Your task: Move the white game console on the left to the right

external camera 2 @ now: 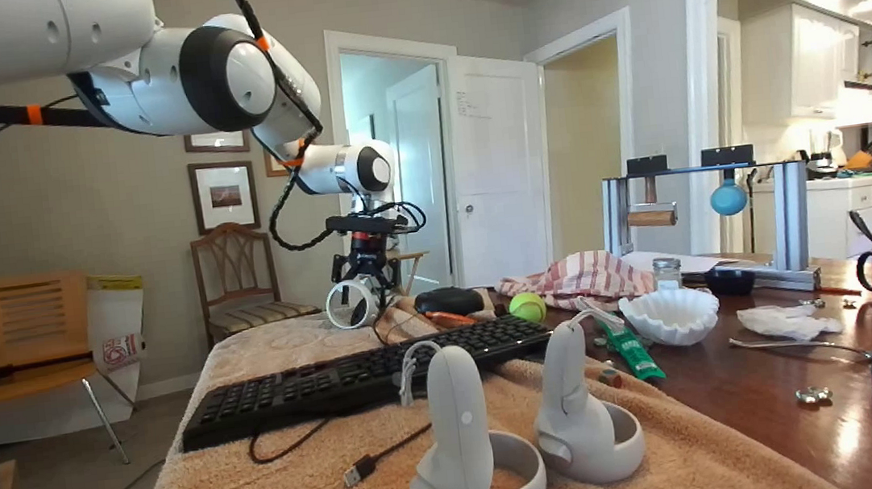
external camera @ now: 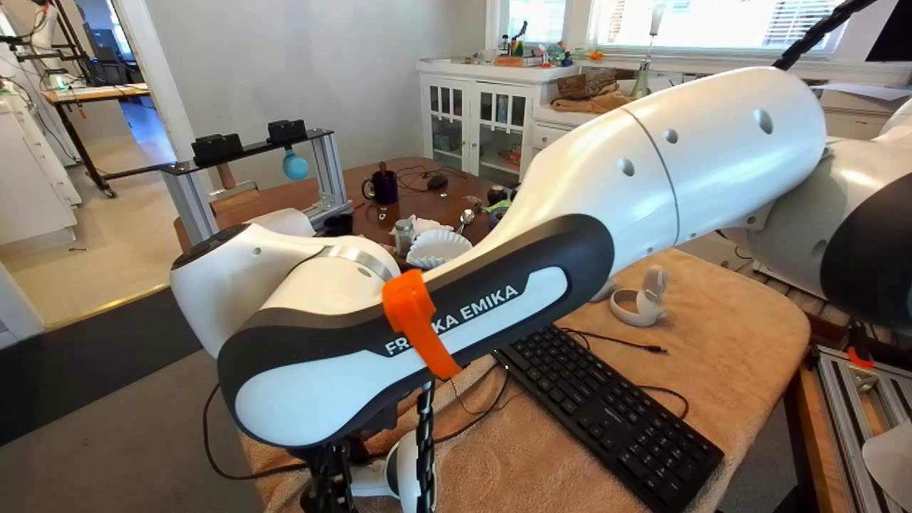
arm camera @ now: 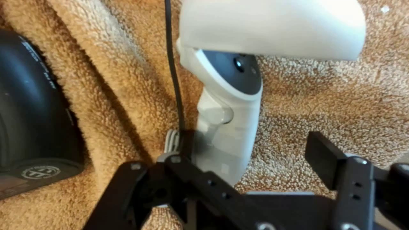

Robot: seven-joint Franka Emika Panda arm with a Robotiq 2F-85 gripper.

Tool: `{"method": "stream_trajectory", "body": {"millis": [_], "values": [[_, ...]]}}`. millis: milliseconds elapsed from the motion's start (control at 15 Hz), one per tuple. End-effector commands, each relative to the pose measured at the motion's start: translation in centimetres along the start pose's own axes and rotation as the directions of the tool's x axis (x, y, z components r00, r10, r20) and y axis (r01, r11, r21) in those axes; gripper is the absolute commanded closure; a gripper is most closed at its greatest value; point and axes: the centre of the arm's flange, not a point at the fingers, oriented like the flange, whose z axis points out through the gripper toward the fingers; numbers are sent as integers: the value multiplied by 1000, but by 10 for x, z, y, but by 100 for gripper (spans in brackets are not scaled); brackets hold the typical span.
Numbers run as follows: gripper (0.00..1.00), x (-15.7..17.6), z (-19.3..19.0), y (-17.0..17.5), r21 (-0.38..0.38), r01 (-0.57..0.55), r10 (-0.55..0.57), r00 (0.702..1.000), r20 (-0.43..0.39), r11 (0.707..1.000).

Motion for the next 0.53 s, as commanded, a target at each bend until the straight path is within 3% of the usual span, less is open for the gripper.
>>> {"method": "stream_trajectory", "body": {"millis": [0,467], "values": [[12,8,12,6,-1,-16,16,1000,18,1000],[12,7,13,16,-46,-30,30,999,19,998]]}}
